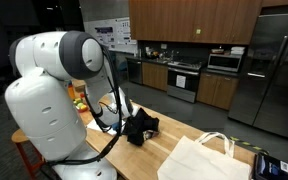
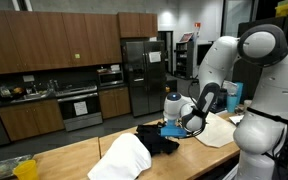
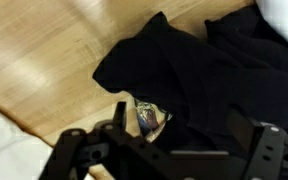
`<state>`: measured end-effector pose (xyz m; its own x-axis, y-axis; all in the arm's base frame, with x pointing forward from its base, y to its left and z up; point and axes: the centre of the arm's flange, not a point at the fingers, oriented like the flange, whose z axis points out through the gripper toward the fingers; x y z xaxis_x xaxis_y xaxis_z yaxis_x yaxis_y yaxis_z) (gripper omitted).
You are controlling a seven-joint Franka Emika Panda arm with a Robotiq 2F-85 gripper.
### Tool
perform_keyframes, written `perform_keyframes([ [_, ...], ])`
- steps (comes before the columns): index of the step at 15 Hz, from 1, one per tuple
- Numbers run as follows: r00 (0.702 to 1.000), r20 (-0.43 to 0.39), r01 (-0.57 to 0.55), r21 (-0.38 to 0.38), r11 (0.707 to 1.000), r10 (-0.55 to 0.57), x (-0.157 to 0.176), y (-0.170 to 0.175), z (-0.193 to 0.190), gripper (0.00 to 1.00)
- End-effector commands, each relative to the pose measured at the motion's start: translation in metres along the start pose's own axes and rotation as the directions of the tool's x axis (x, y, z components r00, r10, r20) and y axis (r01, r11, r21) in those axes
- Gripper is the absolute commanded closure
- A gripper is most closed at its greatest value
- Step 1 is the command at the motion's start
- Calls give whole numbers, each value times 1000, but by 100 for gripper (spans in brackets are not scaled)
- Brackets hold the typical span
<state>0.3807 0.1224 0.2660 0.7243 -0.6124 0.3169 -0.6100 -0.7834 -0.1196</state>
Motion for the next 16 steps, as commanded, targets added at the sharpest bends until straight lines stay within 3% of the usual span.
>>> perform_keyframes([
  [1, 995, -71, 70, -12, 997, -70, -19, -4, 16, 0],
  [4, 987, -108, 118, -8, 993, -118, -29, -8, 19, 0],
  [5, 983, -122, 135, -3, 991, -134, -31, -9, 19, 23],
  [8, 971, -168, 171, 5, 985, -168, -35, -11, 17, 38],
  [12, 967, -197, 170, 23, 985, -162, -35, -12, 17, 71],
  [14, 971, -177, 166, 17, 986, -160, -36, -17, 15, 33],
  [15, 969, -177, 179, 15, 984, -174, -35, -12, 0, 32],
  [16, 969, -172, 180, 13, 984, -175, -36, -12, 2, 53],
])
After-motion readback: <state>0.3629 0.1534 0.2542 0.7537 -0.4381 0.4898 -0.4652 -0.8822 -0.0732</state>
